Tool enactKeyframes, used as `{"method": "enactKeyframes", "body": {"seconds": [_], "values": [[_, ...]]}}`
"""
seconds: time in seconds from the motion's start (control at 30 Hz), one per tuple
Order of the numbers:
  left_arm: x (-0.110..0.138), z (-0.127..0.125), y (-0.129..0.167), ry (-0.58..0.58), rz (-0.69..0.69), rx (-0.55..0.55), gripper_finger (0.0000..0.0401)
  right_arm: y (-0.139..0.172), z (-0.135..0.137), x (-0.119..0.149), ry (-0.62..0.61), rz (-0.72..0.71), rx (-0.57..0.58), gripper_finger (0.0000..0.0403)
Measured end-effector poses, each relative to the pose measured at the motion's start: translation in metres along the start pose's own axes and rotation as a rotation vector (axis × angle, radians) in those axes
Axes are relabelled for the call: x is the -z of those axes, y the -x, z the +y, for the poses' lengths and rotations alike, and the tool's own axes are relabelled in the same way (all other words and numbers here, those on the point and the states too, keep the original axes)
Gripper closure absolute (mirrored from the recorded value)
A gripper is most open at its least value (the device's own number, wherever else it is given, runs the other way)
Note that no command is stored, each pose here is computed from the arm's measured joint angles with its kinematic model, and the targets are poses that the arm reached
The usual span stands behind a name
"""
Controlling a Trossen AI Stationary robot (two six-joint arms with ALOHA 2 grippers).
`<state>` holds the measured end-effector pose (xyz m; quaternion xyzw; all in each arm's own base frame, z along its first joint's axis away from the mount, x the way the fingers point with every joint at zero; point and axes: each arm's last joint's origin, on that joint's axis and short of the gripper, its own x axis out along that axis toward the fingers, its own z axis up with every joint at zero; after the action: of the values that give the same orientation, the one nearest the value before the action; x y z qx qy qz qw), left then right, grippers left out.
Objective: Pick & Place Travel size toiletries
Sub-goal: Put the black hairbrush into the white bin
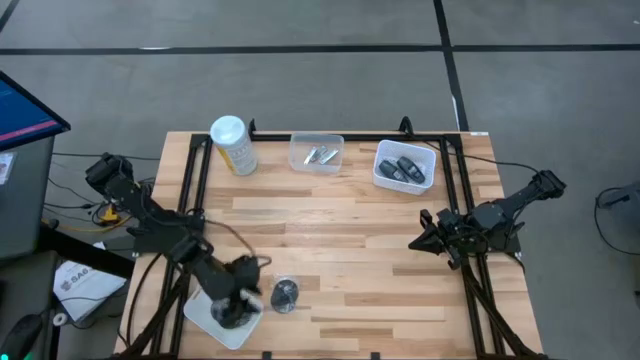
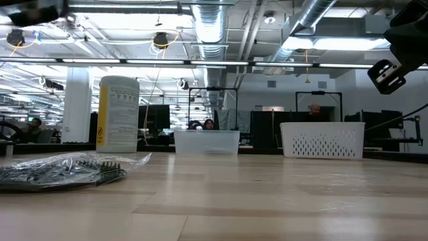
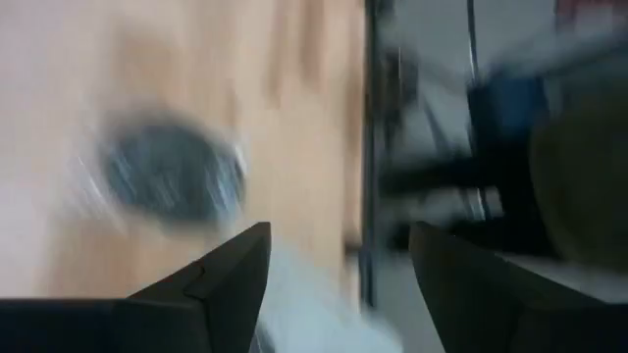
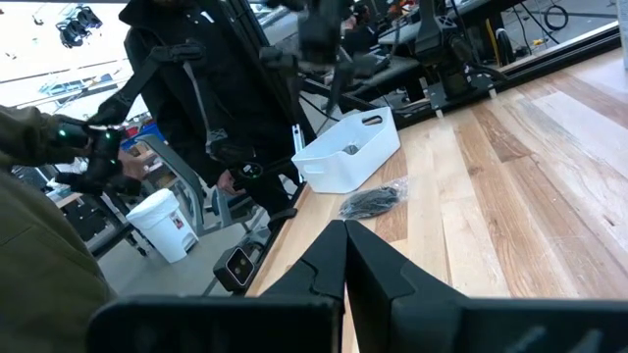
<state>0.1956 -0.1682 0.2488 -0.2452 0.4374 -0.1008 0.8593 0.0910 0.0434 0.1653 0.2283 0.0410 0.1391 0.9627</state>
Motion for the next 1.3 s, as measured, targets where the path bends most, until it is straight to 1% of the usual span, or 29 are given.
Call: {"method": "enactKeyframes", "body": {"seconds": [0.07,0.13,0.23,0.3,0.37,0.47,0.53,0.63,0.73,0.83,0.87,1.07,1.17,1.3], "values": [[-0.015,0.001,0.007,-0.004,-0.130,-0.057,0.0160,0.000,0.000,0.000,0.000,0.000,0.000,0.0403],[-0.028,0.005,0.012,-0.028,-0.231,-0.128,0.0160,0.000,0.000,0.000,0.000,0.000,0.000,0.0403],[-0.040,0.017,0.007,-0.074,-0.277,-0.232,0.0160,0.000,0.000,0.000,0.000,0.000,0.000,0.0403],[-0.049,0.030,-0.002,-0.049,-0.278,-0.292,0.0160,0.000,0.000,0.000,0.000,0.000,0.000,0.0403],[-0.058,0.044,-0.013,0.008,-0.267,-0.343,0.0160,0.000,0.000,0.000,0.000,0.000,0.000,0.0403],[-0.068,0.060,-0.032,0.036,-0.194,-0.379,0.0160,0.000,0.000,0.000,0.000,0.000,0.000,0.0403],[-0.074,0.062,-0.045,0.008,-0.143,-0.371,0.0160,0.000,0.000,0.000,0.000,0.000,0.000,0.0403],[-0.081,0.056,-0.063,-0.082,-0.086,-0.374,0.0160,0.000,0.000,0.000,0.000,0.000,0.000,0.0403],[-0.081,0.047,-0.078,-0.171,-0.025,-0.406,0.0160,0.000,0.000,0.000,0.000,0.000,-0.001,0.0403],[-0.075,0.045,-0.094,-0.206,0.029,-0.478,0.0160,0.000,0.000,0.000,0.000,0.001,-0.001,0.0403],[-0.073,0.045,-0.100,-0.211,0.036,-0.484,0.0160,0.000,0.000,0.000,0.000,0.000,-0.001,0.0403],[-0.061,0.058,-0.127,-0.119,0.080,-0.555,0.0160,0.000,0.000,0.000,0.000,0.001,-0.001,0.0403],[-0.059,0.063,-0.134,-0.087,0.064,-0.598,0.0160,0.000,0.000,0.000,0.000,0.001,-0.001,0.0403],[-0.056,0.066,-0.140,-0.070,0.074,-0.614,0.0160,0.000,0.000,0.000,0.000,0.001,-0.001,0.0403]]}}
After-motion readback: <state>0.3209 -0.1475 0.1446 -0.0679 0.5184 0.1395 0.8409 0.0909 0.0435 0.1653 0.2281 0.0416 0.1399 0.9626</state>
